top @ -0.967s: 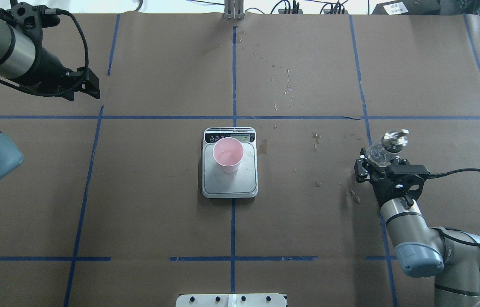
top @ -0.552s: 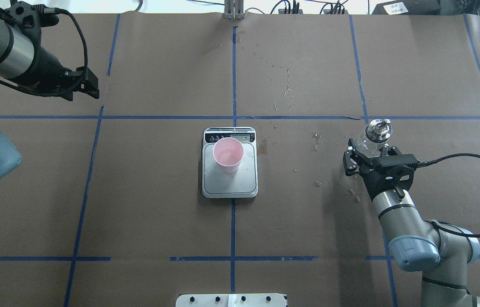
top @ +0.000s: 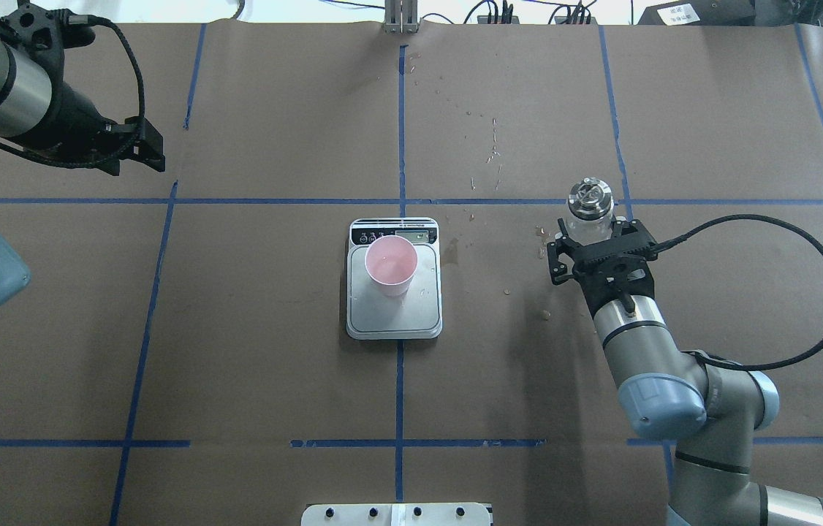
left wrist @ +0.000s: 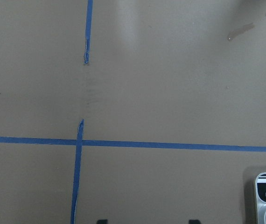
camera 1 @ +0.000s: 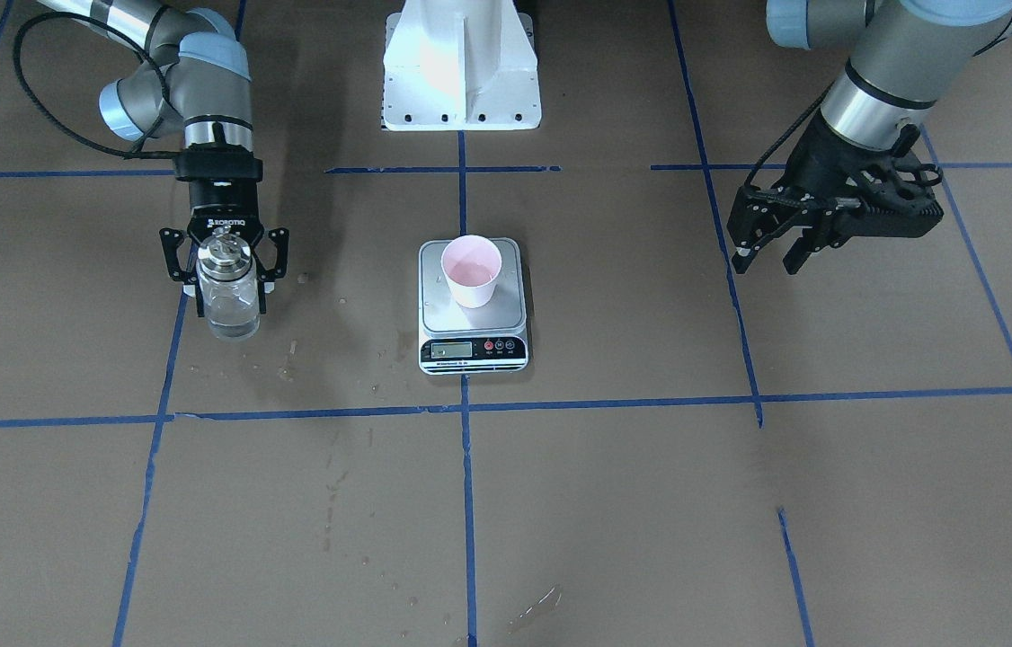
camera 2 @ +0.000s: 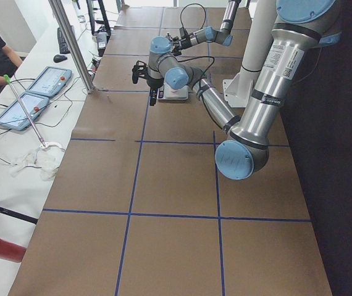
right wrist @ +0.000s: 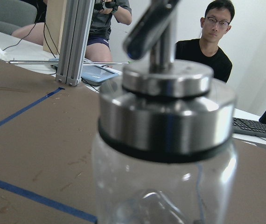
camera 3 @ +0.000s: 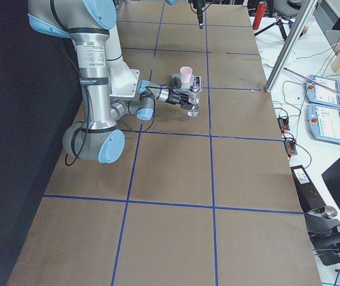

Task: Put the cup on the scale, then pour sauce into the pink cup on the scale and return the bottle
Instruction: 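Carry the bottle with the right gripper toward the pink cup on the scale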

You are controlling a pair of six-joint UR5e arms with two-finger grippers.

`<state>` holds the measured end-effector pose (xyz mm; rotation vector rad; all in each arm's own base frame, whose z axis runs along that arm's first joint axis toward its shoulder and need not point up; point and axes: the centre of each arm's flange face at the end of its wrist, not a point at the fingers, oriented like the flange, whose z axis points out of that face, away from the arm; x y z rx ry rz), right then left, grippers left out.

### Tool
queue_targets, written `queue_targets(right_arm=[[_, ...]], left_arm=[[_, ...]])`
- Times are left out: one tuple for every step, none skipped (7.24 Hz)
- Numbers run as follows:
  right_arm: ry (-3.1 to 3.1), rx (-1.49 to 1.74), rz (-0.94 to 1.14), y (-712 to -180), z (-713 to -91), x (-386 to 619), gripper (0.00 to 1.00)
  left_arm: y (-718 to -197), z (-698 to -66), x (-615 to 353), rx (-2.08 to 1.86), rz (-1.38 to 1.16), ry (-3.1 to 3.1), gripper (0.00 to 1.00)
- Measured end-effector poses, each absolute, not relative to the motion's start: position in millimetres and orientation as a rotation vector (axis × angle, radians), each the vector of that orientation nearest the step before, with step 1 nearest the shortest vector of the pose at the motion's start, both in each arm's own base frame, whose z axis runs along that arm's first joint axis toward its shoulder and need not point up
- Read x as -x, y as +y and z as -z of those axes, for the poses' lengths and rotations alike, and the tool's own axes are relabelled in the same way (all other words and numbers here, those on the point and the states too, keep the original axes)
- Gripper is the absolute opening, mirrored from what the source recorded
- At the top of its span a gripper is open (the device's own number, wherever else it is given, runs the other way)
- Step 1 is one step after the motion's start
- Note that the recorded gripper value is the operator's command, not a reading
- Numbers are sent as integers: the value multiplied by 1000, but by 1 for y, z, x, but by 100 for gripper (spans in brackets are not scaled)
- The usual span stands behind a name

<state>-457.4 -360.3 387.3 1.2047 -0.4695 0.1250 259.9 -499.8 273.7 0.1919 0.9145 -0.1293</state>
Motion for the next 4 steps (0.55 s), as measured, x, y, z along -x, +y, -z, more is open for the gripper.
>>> queue_targets(right_arm=[[-411, -1187, -84, -365, -367, 475, 0], [-338, -1169, -45, -372, -341, 496, 0], [-261, -1163, -16, -377, -314, 512, 0], [-210, -1171, 9, -380, -294, 520, 0]], left_arm=[[-498, -276, -258, -190, 130, 913, 66], [-497, -278, -257, -188, 132, 910, 68], [-497, -279, -256, -188, 133, 909, 69], [-496, -280, -255, -188, 134, 909, 70]])
